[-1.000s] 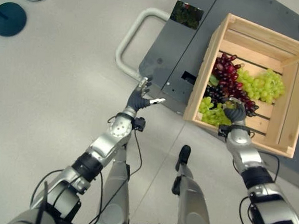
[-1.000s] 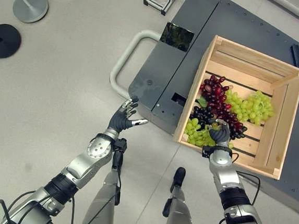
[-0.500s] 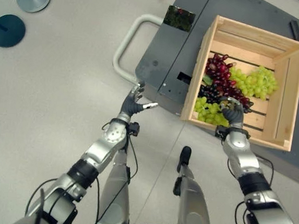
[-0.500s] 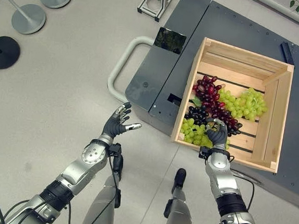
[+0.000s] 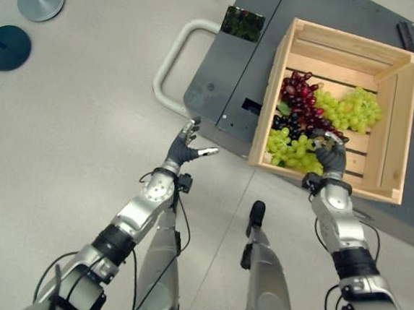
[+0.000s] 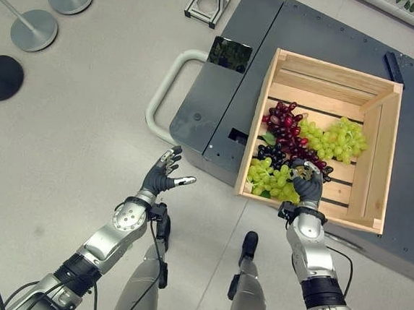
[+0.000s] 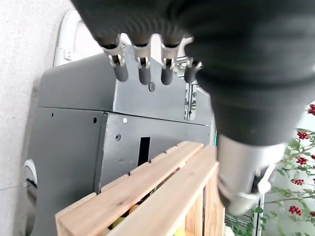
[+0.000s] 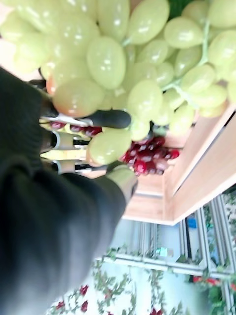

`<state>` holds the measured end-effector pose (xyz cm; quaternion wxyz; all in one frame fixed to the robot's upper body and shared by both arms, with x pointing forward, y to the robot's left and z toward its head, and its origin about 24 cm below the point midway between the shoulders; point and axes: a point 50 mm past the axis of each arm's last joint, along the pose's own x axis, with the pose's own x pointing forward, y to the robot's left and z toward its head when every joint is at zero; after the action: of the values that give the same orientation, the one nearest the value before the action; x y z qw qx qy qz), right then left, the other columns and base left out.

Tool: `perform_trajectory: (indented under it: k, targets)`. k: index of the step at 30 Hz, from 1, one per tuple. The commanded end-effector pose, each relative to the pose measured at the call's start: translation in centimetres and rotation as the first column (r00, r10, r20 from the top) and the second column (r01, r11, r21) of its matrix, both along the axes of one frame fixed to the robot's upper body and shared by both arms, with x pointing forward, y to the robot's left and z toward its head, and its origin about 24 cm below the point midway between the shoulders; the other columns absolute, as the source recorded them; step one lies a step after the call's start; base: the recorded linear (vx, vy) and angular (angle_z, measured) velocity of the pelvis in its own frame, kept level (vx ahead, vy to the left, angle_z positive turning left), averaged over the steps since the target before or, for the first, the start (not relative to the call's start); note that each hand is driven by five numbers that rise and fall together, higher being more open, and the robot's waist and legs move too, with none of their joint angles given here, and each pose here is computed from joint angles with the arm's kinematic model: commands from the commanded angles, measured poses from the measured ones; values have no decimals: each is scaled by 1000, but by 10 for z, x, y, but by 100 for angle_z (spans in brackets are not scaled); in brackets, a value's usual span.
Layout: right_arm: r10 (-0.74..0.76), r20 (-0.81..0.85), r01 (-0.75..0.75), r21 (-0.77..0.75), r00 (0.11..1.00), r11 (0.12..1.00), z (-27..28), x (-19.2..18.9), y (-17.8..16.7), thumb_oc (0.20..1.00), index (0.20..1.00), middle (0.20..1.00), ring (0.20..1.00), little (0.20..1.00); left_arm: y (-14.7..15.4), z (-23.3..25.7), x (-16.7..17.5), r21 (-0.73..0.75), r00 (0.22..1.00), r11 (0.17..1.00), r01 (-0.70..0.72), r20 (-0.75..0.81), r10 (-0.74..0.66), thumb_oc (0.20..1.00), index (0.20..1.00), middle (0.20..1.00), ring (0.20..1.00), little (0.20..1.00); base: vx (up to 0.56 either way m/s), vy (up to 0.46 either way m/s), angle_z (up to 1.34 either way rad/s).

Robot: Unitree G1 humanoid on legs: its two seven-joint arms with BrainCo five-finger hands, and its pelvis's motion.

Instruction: Pick up the fruits from the basket on one side to the basket on the other side

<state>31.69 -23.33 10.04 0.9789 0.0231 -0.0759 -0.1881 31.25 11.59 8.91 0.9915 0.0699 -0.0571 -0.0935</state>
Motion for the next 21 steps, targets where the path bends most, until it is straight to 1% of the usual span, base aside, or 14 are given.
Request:
perform_trajectory:
  k: [1,4,9,13,21]
  targets:
    - [-57,313,64,-12,948,998,67,-12,-24,200,200,200,200,200,-1,20,2,-48,996,999,-8,92,12,1000,1000,1000,1000,1000,0,0,0]
    - [-53,344,61,-10,938,998,75,-13,-25,200,200,200,200,200,0,18,2,-43,996,999,-10,84,14,1000,1000,1000,1000,1000,0,0,0]
    - [-34,445,60,-46,895,997,103,-17,-27,200,200,200,200,200,2,12,3,-13,998,1000,-15,65,16,1000,1000,1000,1000,1000,0,0,0]
    - [-18,466,55,-67,885,996,111,-18,-26,200,200,200,200,200,3,10,3,-5,998,1000,-21,57,21,1000,1000,1000,1000,1000,0,0,0]
    - [59,504,44,-190,861,981,140,-19,-24,200,200,200,200,200,4,22,5,-14,993,999,-35,110,36,1000,1000,1000,1000,1000,0,0,0]
